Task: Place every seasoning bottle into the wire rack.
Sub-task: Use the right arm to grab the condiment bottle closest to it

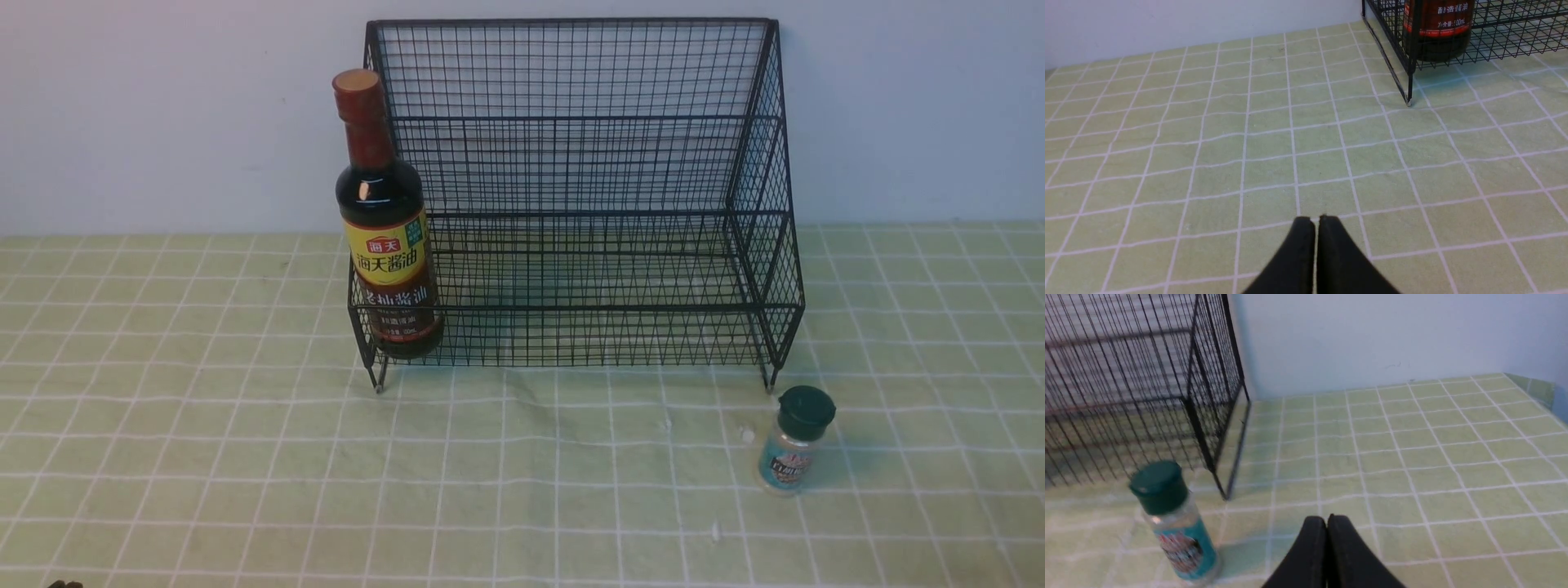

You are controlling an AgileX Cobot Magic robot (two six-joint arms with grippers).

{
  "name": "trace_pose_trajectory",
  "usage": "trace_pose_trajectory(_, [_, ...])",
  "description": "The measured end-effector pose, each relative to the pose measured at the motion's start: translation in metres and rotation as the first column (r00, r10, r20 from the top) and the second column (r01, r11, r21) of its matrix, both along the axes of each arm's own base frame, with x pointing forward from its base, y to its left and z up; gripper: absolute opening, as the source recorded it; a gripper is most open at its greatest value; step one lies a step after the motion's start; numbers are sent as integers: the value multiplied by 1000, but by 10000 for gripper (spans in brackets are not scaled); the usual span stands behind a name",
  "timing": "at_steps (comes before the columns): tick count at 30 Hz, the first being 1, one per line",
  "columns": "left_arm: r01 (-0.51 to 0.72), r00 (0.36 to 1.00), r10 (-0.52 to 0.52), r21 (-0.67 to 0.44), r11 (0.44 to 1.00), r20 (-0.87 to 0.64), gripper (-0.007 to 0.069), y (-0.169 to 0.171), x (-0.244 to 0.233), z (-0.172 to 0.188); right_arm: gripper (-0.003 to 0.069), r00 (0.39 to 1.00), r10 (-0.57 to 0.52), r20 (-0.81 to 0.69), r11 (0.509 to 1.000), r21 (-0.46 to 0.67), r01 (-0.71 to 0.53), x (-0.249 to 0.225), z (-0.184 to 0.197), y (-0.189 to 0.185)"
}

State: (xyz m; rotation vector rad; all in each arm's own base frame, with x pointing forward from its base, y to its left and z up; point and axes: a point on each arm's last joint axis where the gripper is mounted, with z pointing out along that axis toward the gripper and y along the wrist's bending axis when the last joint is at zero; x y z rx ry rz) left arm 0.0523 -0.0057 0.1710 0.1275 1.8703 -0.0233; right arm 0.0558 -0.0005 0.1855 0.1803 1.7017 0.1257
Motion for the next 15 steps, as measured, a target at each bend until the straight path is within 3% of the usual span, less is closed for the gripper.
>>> trace_pose_trajectory(1, [0, 1000, 0, 0, 1000, 0, -6, 0, 0, 0, -15, 998, -8, 64, 994, 107, 1, 1, 5, 0])
trace_pose_trajectory(5, [0, 1000, 0, 0, 1000, 0, -6, 0, 0, 0, -15, 973, -55, 225, 961, 277, -10, 1, 20, -2])
trace_pose_trajectory(15, [0, 1000, 0, 0, 1000, 0, -6, 0, 0, 0, -15, 946, -90, 311, 946, 323, -16, -1, 29, -4])
